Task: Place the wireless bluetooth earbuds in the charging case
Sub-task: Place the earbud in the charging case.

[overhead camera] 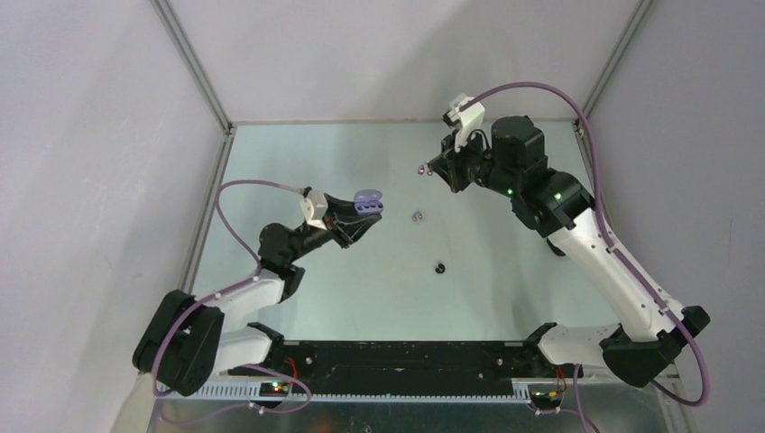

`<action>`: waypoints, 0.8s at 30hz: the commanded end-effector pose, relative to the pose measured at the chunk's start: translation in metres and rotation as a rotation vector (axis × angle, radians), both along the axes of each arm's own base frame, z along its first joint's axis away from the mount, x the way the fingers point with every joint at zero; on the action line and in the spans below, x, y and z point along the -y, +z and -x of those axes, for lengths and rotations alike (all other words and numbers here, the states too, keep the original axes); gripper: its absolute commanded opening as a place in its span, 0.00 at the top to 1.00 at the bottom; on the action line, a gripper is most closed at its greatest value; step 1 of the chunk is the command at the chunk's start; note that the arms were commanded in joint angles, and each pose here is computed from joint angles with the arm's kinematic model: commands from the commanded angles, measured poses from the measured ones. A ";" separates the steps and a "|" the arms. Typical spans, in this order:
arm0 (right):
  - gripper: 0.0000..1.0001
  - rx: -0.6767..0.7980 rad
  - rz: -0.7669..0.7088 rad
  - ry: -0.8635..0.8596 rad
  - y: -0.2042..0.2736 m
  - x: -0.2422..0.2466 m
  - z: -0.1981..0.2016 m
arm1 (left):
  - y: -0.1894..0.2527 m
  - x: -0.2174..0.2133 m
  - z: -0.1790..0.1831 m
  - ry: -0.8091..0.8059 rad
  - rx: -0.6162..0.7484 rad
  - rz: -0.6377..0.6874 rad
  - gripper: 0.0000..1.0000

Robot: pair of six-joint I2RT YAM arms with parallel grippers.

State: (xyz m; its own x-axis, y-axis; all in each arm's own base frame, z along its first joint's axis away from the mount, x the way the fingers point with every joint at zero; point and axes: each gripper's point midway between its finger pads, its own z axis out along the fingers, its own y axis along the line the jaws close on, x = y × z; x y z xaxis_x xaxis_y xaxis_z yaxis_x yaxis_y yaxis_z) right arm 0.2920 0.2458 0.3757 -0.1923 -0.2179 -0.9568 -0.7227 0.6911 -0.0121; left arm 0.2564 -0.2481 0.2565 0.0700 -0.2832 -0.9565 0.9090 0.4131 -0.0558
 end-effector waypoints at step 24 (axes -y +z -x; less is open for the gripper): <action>1.00 0.036 0.069 0.255 -0.005 -0.115 0.049 | 0.018 0.017 0.032 -0.185 0.024 0.043 1.00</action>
State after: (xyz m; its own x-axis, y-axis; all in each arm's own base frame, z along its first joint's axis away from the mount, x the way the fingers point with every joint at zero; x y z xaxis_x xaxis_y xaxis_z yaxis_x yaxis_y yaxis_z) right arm 0.2534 0.3562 0.3525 -0.1457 -0.3401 -0.9290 -0.8550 0.5157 -0.0548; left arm 0.2299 -0.2641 0.2540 -0.0215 -0.3017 -0.9532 0.9607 0.2578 -0.1033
